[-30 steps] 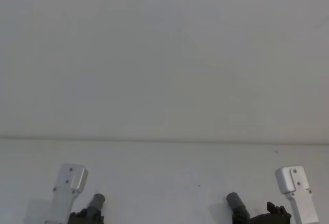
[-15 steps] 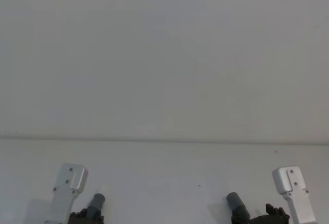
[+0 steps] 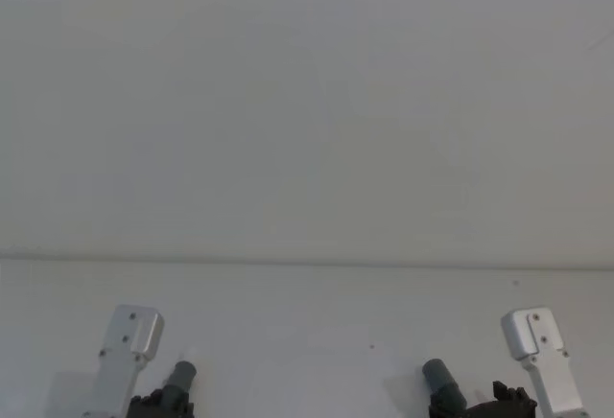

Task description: Use both hands to pick up one end of the pipe from the table, align the ends, and insert them.

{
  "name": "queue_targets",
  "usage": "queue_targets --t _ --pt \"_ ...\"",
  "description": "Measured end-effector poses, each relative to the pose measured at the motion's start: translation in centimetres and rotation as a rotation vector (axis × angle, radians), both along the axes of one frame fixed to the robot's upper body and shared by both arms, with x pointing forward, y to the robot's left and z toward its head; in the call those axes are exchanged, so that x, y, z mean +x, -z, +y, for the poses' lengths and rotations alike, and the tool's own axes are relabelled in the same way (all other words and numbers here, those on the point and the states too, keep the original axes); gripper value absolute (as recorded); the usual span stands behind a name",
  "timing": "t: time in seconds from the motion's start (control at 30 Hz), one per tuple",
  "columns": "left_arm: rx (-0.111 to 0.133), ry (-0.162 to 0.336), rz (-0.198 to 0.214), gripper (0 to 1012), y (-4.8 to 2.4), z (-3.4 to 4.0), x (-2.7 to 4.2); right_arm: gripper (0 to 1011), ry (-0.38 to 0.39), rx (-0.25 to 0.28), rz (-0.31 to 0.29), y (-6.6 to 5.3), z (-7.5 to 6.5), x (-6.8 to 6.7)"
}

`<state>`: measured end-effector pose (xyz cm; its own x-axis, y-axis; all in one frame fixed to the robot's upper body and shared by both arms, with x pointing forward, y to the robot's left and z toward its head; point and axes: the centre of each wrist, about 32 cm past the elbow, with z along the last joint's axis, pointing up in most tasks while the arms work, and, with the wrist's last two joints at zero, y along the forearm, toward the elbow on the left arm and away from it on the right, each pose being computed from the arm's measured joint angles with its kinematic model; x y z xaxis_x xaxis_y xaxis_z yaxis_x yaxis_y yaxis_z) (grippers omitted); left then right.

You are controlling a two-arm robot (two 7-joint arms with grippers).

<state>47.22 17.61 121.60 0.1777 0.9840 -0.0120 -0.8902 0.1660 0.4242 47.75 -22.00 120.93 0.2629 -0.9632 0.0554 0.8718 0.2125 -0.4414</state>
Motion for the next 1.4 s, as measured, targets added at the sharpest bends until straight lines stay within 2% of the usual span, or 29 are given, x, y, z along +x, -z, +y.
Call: queue_targets --t 0.67,0.93,0.97,1.03,1.17,1.3,1.4 --pt "0.000 0.000 0.000 293 0.00 0.00 0.00 1001 -0.009 -0.027 0.020 0.10 0.31 0.46" --pt "0.000 0.000 0.000 293 0.00 0.00 0.00 813 -0.010 -0.032 0.024 0.14 0.38 0.56" --pt "0.000 0.000 0.000 293 0.00 0.00 0.00 752 -0.010 -0.032 0.024 0.14 0.39 0.58" --pt "0.000 0.000 0.000 293 0.00 0.00 0.00 719 -0.010 -0.033 0.024 0.14 0.39 0.59" --pt "0.000 0.000 0.000 293 0.00 0.00 0.00 558 -0.010 -0.034 0.025 0.15 0.41 0.62" --pt "0.000 0.000 0.000 293 0.00 0.00 0.00 474 -0.010 -0.035 0.026 0.16 0.42 0.63" --pt "0.000 0.000 0.000 293 0.00 0.00 0.00 344 -0.011 -0.035 0.026 0.16 0.43 0.64"
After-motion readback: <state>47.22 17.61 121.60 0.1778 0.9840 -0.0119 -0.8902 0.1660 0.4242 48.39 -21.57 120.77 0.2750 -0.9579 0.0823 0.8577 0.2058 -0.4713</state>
